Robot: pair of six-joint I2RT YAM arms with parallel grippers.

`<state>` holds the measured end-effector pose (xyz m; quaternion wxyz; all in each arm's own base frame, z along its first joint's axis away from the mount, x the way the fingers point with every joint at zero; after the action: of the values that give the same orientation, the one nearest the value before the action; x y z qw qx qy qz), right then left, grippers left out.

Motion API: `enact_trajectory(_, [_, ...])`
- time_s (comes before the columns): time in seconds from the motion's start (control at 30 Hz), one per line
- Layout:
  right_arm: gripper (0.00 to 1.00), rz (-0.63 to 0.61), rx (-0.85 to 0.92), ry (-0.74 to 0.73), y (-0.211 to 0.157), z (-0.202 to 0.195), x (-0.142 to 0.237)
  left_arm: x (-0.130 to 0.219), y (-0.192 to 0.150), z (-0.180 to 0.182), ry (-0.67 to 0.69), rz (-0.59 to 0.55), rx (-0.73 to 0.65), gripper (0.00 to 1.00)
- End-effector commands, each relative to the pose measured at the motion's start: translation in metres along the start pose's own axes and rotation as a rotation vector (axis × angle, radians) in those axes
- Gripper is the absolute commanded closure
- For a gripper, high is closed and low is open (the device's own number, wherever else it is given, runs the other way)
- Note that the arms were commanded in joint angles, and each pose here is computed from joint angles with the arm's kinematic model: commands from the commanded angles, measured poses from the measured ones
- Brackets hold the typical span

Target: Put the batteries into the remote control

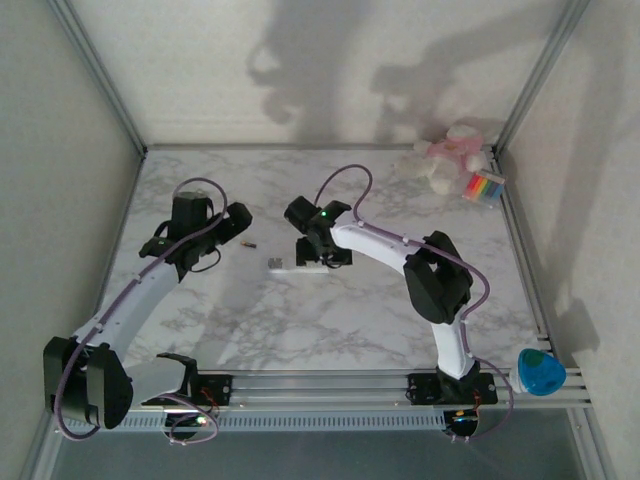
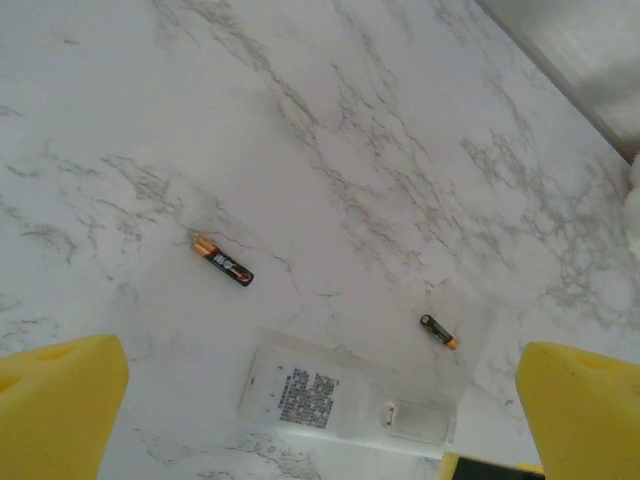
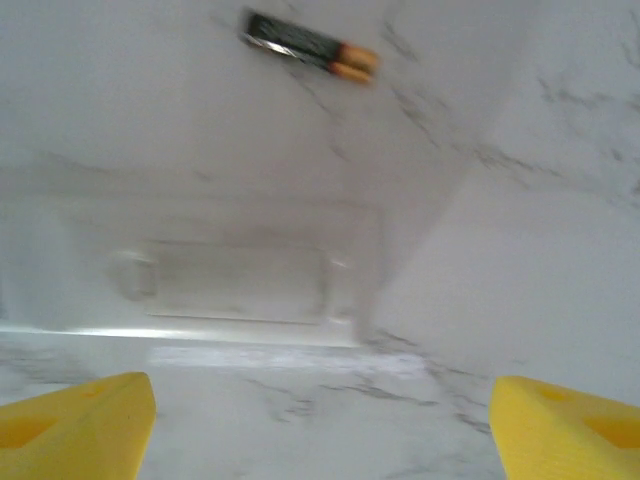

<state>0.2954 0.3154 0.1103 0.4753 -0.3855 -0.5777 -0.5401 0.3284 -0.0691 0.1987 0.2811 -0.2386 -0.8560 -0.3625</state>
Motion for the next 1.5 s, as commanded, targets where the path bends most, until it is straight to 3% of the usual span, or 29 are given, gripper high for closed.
enact_trajectory(0.0, [0.20,0.035,-0.038,0.013,0.007,0.014,-0.006,0.001,-0.003,-0.010,-0.052,0.013,-0.050,0.01])
enact_trajectory(0.77, [0.19,0.132,-0.020,-0.015,0.005,0.020,-0.040,0.002,-0.006,-0.011,-0.053,0.020,-0.053,0.00])
enact_trajectory(1.47, [0.21,0.144,-0.010,-0.043,0.008,0.014,-0.045,0.003,-0.005,-0.011,-0.053,0.014,-0.059,0.01])
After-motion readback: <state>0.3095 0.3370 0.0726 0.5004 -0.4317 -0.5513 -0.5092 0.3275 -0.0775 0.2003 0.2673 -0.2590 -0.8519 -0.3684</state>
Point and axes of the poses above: each hand's point on the last joint's axis, 136 mm out from that joint toward the fingers, its own x axis back along the fingers, its own z axis along the line the jaws close on, y = z × x, the point moved 3 cm from there along x, back along the fingers, and after that the axes turned 3 degrees about x, right-handed, at the moved point
